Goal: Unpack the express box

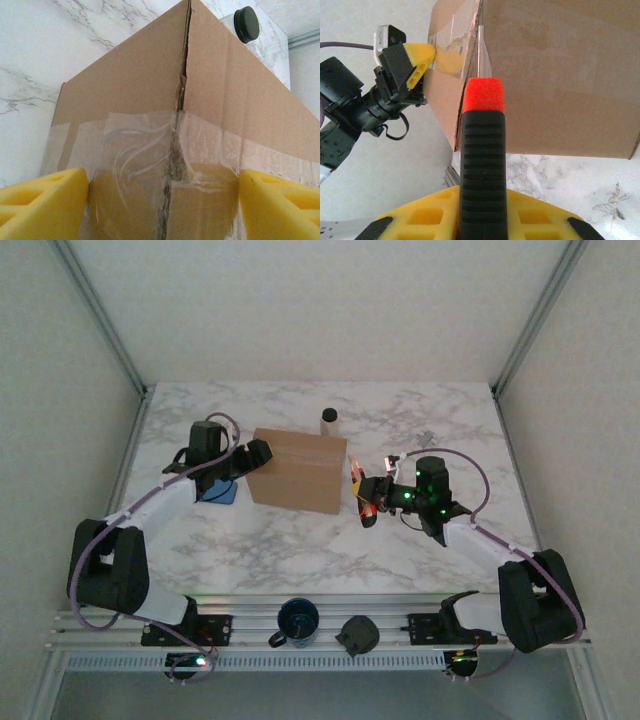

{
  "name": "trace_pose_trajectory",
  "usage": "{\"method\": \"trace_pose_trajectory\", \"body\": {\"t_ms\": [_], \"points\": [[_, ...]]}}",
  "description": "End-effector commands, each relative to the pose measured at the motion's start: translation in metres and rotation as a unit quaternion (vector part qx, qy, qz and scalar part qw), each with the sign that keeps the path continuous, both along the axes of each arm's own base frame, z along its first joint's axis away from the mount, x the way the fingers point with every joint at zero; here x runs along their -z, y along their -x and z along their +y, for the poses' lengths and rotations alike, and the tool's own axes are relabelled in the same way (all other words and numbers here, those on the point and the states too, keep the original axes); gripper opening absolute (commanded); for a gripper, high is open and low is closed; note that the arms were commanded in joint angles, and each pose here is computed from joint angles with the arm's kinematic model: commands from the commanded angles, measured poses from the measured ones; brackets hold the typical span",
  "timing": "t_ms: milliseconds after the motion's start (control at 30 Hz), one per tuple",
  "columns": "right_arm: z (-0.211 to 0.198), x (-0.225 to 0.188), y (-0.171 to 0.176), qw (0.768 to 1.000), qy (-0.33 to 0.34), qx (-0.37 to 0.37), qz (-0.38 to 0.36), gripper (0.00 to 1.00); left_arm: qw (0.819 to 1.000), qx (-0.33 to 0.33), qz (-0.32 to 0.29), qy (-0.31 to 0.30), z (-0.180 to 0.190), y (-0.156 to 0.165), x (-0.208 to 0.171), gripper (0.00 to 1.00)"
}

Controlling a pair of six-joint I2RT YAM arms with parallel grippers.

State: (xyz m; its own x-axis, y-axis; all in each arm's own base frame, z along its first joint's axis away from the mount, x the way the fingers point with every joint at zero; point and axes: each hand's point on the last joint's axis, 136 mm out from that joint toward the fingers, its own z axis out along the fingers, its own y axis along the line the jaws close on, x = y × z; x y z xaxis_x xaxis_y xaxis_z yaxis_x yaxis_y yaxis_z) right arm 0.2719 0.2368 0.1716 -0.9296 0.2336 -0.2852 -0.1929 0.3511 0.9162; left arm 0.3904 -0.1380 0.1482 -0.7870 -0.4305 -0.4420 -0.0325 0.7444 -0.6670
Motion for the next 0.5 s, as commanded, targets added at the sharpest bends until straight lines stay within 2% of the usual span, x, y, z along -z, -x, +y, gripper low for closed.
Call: {"method": "trace_pose_trajectory", "body": {"t_ms": [0, 467], "points": [[0.0008, -0.0068, -0.0031, 1.000, -0.011, -0.002, -0.012, 0.00, 0.993, 0.009, 0.114, -0.023, 0.0029, 0.0415, 0.0544, 0.76], [0.0041, -0.0095, -0.0045, 1.000, -0.020, -0.010, -0.010, 0.00, 0.993, 0.009, 0.112, -0.022, 0.0034, 0.0406, 0.0535, 0.76]]}}
